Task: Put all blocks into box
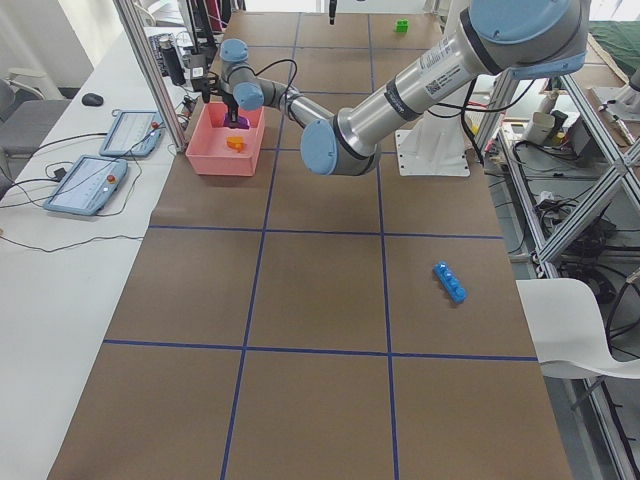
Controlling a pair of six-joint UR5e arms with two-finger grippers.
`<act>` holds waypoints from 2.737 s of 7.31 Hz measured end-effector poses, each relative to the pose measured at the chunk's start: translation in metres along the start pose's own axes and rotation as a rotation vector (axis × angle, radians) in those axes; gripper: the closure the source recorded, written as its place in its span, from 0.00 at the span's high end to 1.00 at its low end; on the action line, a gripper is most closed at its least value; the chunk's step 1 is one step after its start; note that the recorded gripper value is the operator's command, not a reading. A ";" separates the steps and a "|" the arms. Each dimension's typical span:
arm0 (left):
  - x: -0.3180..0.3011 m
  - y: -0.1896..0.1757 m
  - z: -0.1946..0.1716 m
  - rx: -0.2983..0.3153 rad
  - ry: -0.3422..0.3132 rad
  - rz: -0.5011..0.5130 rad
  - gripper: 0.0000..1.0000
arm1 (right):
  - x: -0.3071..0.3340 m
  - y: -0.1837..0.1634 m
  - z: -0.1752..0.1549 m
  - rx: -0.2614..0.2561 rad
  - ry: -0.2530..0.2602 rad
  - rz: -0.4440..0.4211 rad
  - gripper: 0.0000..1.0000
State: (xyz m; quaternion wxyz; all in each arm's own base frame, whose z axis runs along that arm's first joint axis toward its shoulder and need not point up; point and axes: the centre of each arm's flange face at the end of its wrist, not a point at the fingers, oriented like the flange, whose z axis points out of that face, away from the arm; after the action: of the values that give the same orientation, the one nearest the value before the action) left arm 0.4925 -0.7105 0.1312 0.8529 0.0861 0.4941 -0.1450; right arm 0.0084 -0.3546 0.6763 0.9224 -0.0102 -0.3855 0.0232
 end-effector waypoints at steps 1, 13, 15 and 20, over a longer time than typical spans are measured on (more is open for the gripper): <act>0.003 -0.001 -0.001 0.010 0.008 0.002 1.00 | 0.022 0.034 0.010 -0.037 0.010 -0.019 1.00; 0.030 0.039 -0.063 -0.102 0.014 -0.054 1.00 | 0.218 0.303 0.113 -0.196 0.075 -0.115 0.00; -0.030 0.055 -0.057 -0.110 0.008 -0.052 0.99 | 0.220 0.308 0.117 -0.198 0.054 -0.103 0.00; -0.258 0.158 -0.129 -0.160 -0.089 0.200 0.99 | 0.126 0.137 0.052 0.016 -0.088 0.024 0.00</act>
State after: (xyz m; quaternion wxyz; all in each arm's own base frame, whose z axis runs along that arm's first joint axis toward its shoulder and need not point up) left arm 0.3179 -0.4818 0.2916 0.8883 0.0599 0.4549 -0.0229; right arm 0.0546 -0.2116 0.7973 0.9041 -0.0063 -0.4255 0.0380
